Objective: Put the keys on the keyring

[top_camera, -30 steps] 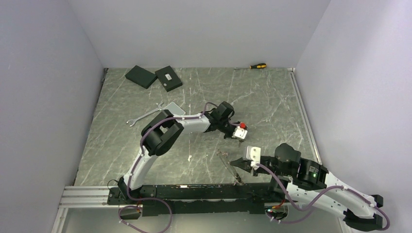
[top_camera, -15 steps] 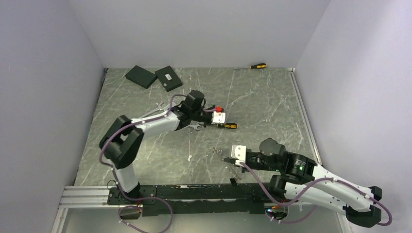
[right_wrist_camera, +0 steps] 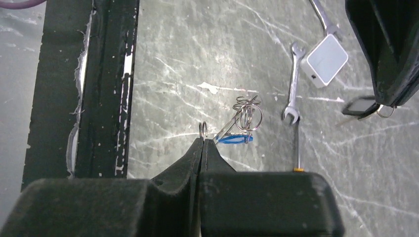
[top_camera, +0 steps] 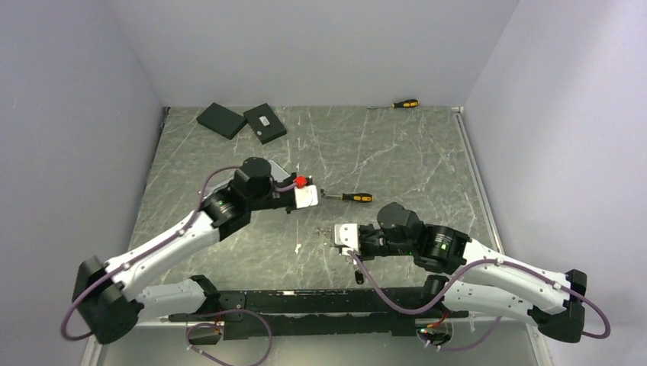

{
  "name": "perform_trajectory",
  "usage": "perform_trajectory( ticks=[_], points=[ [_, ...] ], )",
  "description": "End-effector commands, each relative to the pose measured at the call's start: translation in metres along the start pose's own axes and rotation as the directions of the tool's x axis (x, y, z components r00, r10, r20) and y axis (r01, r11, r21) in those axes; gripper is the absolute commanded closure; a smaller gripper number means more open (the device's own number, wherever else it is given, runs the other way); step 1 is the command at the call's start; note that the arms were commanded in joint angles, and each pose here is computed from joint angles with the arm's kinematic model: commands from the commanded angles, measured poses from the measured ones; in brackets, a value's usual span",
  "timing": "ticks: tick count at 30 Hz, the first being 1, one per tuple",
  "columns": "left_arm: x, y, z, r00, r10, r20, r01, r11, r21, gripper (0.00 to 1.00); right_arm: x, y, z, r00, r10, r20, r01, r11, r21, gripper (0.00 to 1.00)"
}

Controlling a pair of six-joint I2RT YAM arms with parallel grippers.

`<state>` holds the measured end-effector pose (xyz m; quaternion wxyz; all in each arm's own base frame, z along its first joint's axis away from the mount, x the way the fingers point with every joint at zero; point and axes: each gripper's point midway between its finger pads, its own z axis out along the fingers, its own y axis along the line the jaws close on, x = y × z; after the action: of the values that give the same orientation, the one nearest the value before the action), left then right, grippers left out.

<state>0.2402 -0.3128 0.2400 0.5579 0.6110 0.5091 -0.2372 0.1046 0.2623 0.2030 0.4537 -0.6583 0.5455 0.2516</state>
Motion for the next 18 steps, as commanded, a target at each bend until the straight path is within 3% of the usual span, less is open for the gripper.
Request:
perform_trajectory(
  ticks=[1, 4, 11, 18],
  points=[
    [-0.013, -0.021, -0.031, 0.996, -0.073, -0.059, 0.075, 0.997, 0.036, 1.00, -0.052, -0.017, 0.002, 0.983, -0.109, 0.150, 0.108, 0.994, 0.016, 1.00],
    [-0.019, -0.040, -0.048, 0.992, -0.085, -0.094, 0.096, 0.988, 0.123, 1.00, -0.053, -0.021, 0.010, 0.980, -0.146, 0.131, 0.146, 0.989, 0.010, 1.00],
    [-0.016, -0.058, -0.078, 0.959, -0.164, -0.230, 0.204, 0.966, 0.162, 1.00, -0.048, -0.028, 0.023, 0.984, -0.162, 0.078, 0.163, 0.987, -0.003, 1.00],
    [-0.036, -0.062, -0.101, 0.957, -0.194, -0.215, 0.231, 0.960, 0.158, 1.00, -0.034, -0.035, 0.032, 0.984, -0.179, 0.007, 0.179, 0.984, 0.015, 1.00]
  ],
)
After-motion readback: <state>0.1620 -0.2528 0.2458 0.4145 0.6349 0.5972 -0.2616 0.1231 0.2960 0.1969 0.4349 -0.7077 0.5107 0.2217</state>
